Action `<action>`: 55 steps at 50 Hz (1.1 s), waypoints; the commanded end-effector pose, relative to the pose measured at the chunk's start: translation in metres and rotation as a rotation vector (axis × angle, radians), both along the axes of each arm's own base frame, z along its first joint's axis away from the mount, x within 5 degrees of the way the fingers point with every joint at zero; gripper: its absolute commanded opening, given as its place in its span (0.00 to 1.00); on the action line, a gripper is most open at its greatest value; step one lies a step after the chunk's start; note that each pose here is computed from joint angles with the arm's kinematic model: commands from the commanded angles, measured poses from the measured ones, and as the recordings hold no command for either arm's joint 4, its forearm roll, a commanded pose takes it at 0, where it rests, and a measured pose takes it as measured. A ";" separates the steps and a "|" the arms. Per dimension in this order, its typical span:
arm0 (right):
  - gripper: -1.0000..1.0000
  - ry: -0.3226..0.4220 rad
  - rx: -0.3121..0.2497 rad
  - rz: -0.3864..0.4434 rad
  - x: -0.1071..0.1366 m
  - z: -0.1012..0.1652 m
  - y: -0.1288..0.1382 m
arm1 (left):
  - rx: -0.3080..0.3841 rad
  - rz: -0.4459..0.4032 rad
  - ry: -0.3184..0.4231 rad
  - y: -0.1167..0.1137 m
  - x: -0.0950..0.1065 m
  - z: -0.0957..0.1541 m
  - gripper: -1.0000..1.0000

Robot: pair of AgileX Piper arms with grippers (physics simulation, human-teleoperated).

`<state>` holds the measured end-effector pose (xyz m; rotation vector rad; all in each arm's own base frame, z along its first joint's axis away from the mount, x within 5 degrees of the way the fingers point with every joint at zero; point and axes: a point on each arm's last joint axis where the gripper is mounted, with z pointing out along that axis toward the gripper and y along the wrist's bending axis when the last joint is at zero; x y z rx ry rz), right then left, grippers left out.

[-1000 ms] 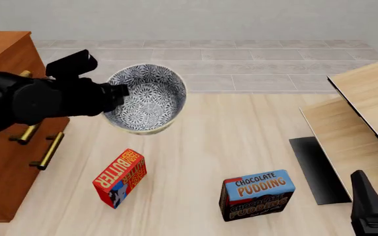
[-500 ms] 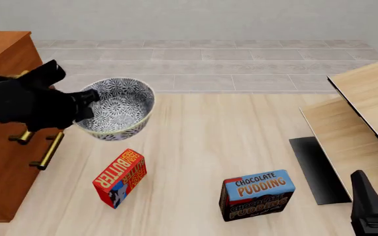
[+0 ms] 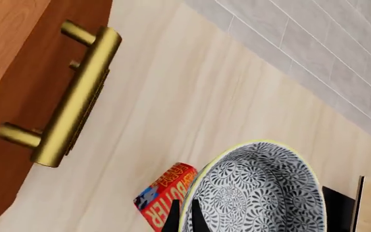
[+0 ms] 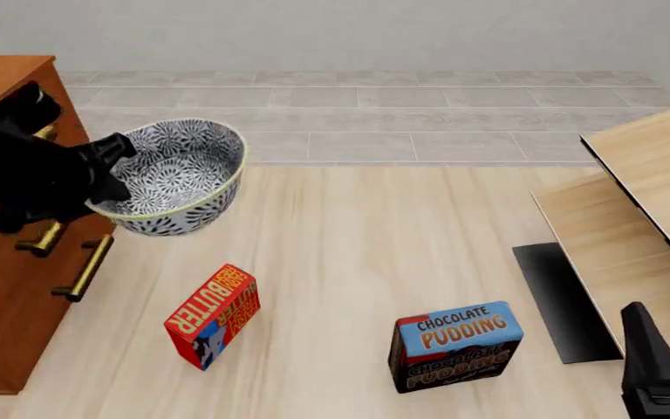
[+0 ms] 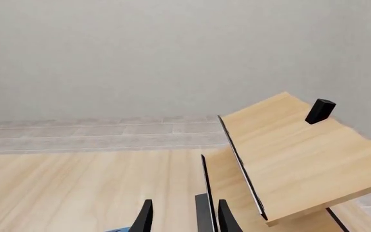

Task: Close the top drawer of the cabinet and put the bowl on top of it.

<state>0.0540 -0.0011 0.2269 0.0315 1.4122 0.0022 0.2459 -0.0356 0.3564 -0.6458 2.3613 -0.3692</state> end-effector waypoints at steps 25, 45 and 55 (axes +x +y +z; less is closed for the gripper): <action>1.00 -0.007 -0.012 0.002 0.000 0.000 0.000 | 0.029 0.223 -0.182 0.058 -0.048 0.137 0.00; 1.00 -0.008 -0.008 0.000 0.000 -0.001 0.000 | 0.062 0.441 -0.265 0.099 -0.063 0.162 0.00; 1.00 -0.007 -0.007 0.001 0.000 0.000 0.000 | 0.092 0.520 -0.295 0.115 -0.070 0.171 0.00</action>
